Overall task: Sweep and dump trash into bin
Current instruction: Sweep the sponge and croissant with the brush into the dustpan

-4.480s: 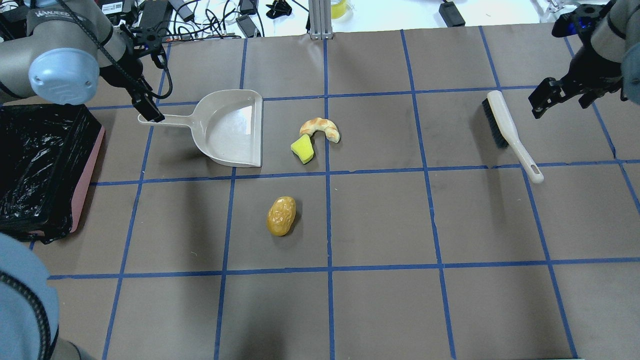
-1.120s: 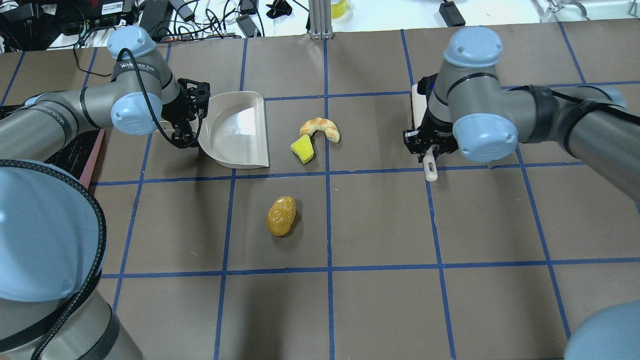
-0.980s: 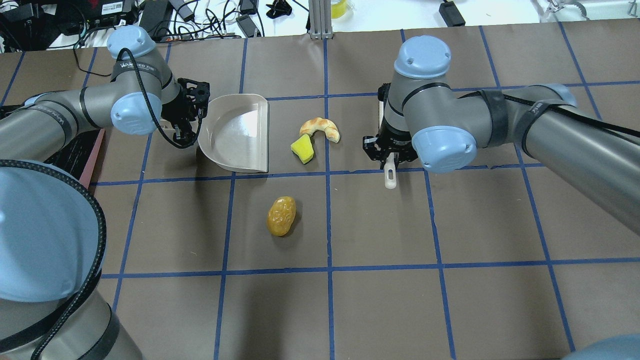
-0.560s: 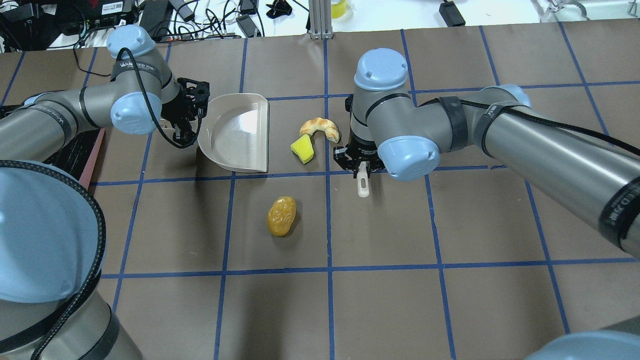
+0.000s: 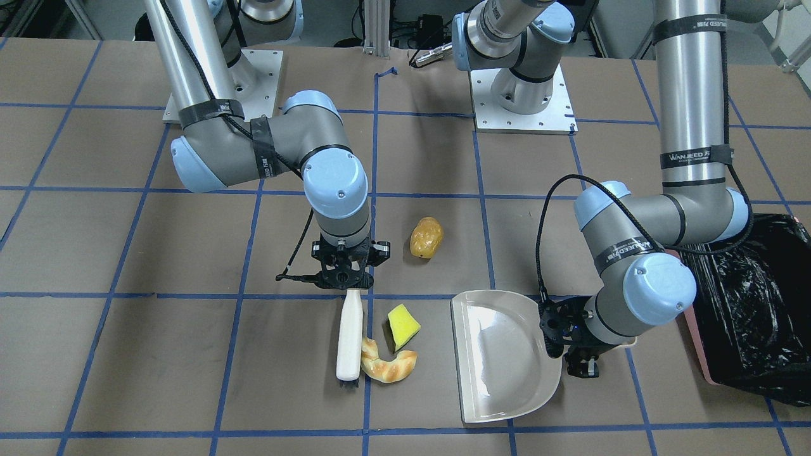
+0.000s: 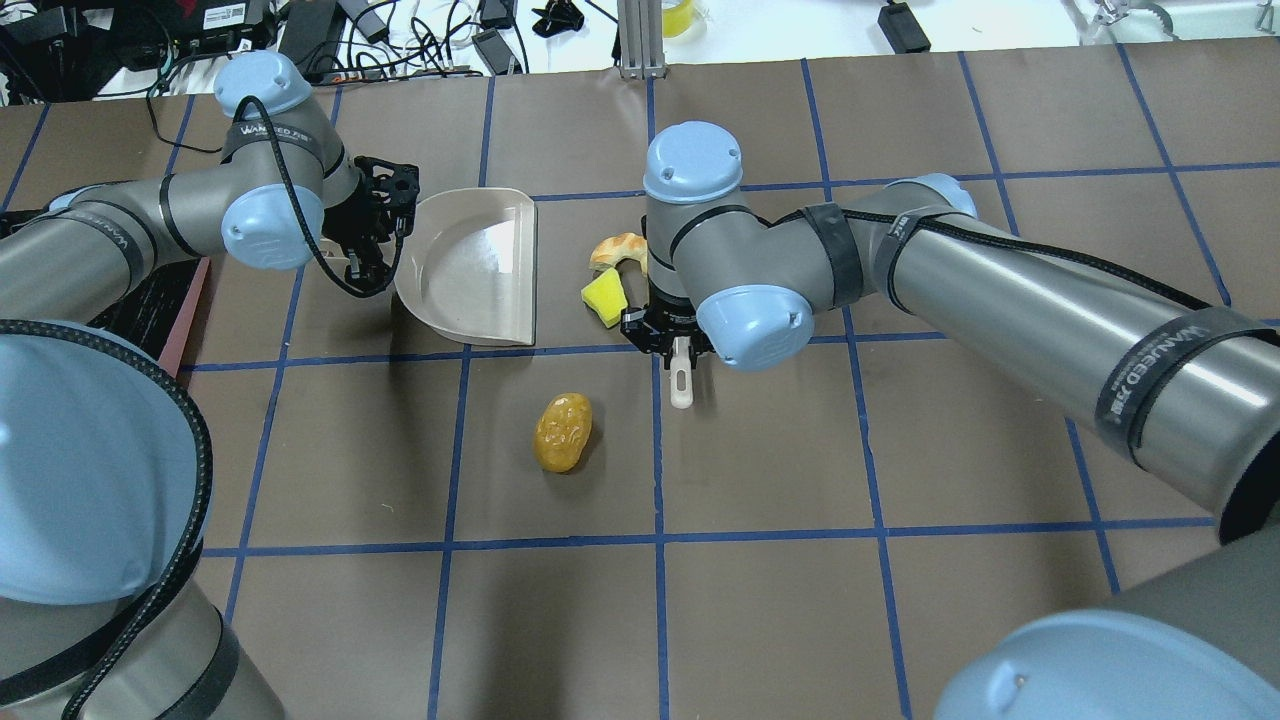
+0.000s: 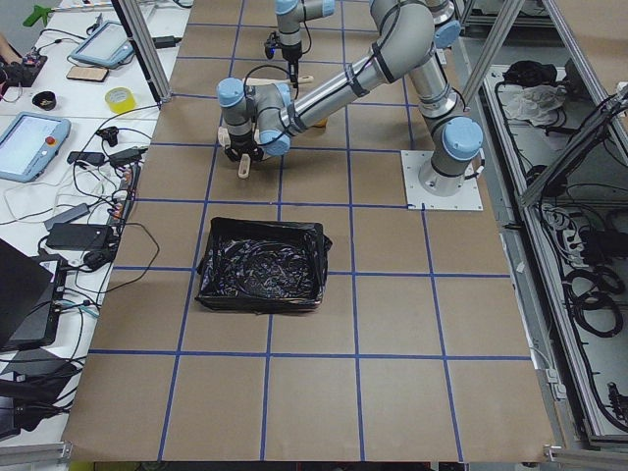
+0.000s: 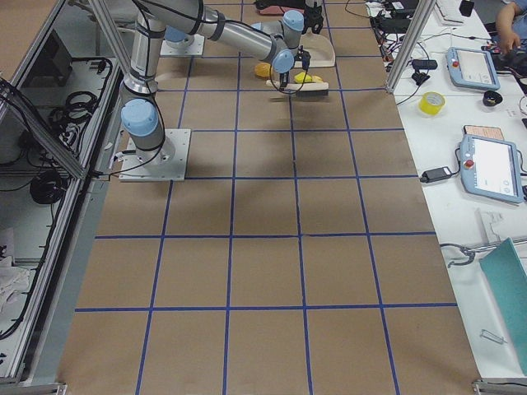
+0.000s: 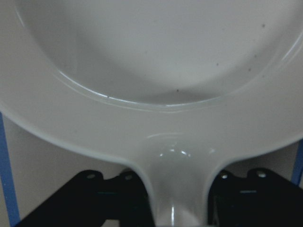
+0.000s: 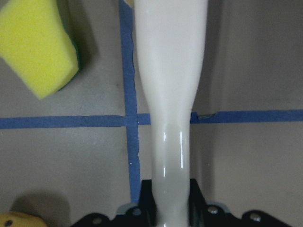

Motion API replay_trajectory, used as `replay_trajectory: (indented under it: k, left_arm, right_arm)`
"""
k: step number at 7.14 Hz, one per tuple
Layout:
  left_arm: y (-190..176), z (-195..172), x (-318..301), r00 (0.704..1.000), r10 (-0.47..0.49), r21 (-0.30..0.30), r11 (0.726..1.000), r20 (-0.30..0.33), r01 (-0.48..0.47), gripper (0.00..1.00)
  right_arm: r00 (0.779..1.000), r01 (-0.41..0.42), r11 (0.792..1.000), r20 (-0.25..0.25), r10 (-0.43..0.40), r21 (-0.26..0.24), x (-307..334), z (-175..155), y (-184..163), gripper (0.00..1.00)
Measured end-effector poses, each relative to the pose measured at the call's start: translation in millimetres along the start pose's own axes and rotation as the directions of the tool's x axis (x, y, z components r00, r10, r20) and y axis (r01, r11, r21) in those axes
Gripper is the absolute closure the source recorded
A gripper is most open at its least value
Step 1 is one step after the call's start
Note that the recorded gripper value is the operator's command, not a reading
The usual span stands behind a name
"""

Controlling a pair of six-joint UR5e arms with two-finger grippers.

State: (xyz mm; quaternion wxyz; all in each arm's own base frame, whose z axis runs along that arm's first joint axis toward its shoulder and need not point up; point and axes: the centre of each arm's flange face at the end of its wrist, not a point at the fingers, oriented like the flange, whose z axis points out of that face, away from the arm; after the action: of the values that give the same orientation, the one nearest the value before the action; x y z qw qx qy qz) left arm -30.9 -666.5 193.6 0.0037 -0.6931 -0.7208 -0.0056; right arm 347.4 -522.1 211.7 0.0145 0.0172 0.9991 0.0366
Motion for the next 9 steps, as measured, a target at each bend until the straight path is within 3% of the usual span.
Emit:
replay_trajectory:
  k: [2,6,9]
  left_arm:
    - [0.2,-0.4,-0.3,1.0,0.004,-0.002,1.0,0.001,-0.004,1.0]
    - [0.2,-0.2,-0.2,1.0,0.005,-0.002,1.0,0.0,-0.005,1.0]
    - [0.2,-0.1,-0.1,1.0,0.004,-0.002,1.0,0.0,-0.004,1.0]
  right_arm:
    - [0.998,-0.055,0.998,0.008,0.055,0.001,-49.7,6.8,12.2,1.0]
    - [0.975,-0.189,0.982,0.112,0.191,-0.027,-144.9,-1.0,8.8,1.0]
    - [0.952,-0.243,0.968,0.174,0.251,-0.062,-195.6,-10.2,2.7,1.0]
